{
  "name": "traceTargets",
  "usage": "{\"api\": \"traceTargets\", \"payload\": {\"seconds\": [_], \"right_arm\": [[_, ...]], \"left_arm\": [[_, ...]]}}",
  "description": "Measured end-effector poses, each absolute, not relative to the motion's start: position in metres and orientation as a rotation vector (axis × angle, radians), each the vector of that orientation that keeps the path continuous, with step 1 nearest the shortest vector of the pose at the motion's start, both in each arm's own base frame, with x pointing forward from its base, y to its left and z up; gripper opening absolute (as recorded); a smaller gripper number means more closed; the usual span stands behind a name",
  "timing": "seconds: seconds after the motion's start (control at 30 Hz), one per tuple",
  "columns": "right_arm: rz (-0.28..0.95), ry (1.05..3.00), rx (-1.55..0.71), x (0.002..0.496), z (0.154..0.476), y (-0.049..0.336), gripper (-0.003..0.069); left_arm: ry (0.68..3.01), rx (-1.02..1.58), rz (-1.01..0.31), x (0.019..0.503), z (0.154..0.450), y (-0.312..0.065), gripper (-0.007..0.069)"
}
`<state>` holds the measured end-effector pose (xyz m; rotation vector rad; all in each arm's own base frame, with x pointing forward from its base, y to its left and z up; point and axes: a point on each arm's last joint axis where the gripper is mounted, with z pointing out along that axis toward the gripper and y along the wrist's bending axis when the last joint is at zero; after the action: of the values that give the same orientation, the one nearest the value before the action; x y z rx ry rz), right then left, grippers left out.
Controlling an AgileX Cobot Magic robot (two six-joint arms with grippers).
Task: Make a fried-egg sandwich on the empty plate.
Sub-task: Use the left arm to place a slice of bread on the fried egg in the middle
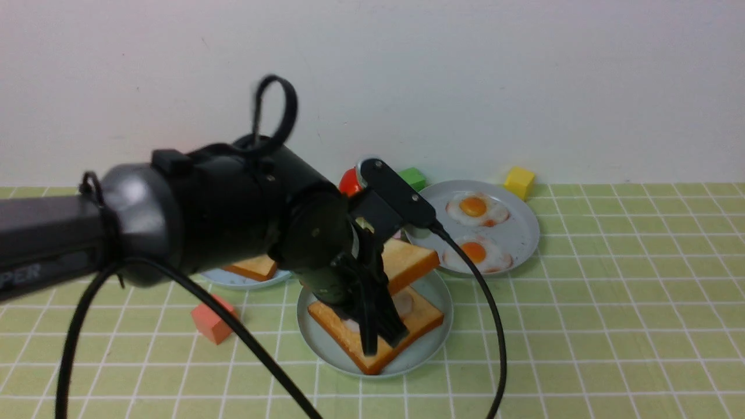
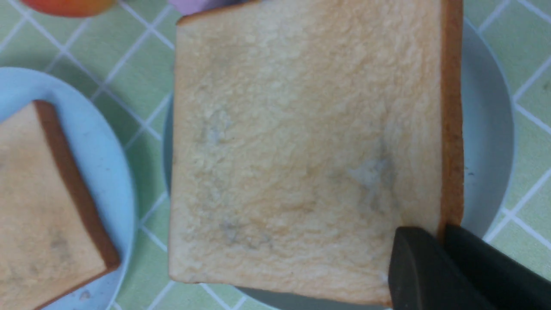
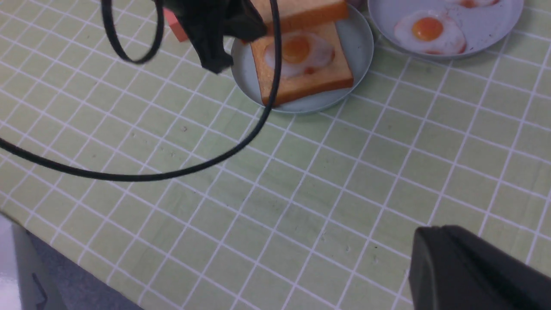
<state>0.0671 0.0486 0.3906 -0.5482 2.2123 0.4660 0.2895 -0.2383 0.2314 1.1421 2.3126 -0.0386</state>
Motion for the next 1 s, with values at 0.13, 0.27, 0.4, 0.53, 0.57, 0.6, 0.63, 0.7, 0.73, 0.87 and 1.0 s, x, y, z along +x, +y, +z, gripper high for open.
{"api": "traceTargets", "payload": {"seconds": [0.13, 0.27, 0.4, 0.53, 0.57, 0.6, 0.63, 0.7, 0.73, 0.87, 1.0], "right_arm": [[0.462, 2.193, -0.554, 0.057, 0.392, 0.045, 0.0022], [0.461, 2.175, -0.555, 0.051, 0.393, 0.043, 0.0022], [0.462, 2.173, -0.555, 0.050, 0.393, 0.043, 0.0025], [0.462, 2.175, -0.555, 0.050, 0.393, 0.043, 0.0026], [0.462, 2.175, -0.555, 0.050, 0.393, 0.043, 0.0027], [0.462, 2.175, -0.555, 0.050, 0.393, 0.043, 0.0028], [0.462, 2.175, -0.555, 0.050, 0.393, 0.043, 0.0028], [0.462, 2.175, -0.555, 0.050, 0.393, 0.043, 0.0028], [0.462, 2.175, -0.555, 0.050, 0.393, 0.043, 0.0028], [0.462, 2.174, -0.555, 0.049, 0.393, 0.043, 0.0029], [0.463, 2.175, -0.556, 0.049, 0.393, 0.043, 0.0029]], "left_arm": [[2.313, 1.181, -0.005, 0.290, 0.219, -0.244, 0.0021], [2.322, 1.194, 0.010, 0.291, 0.213, -0.245, 0.0021], [2.344, 1.182, -0.010, 0.290, 0.213, -0.245, 0.0021], [2.338, 1.232, -0.011, 0.288, 0.211, -0.245, 0.0021], [2.331, 1.252, -0.007, 0.288, 0.211, -0.245, 0.0021], [2.330, 1.263, -0.004, 0.289, 0.209, -0.246, 0.0021], [2.332, 1.270, -0.002, 0.289, 0.207, -0.246, 0.0021], [2.342, 1.276, 0.001, 0.289, 0.203, -0.246, 0.0021], [2.347, 1.280, 0.003, 0.290, 0.201, -0.247, 0.0021], [2.363, 1.273, -0.011, 0.290, 0.196, -0.248, 0.0023], [2.361, 1.258, -0.031, 0.290, 0.196, -0.250, 0.0062]]}}
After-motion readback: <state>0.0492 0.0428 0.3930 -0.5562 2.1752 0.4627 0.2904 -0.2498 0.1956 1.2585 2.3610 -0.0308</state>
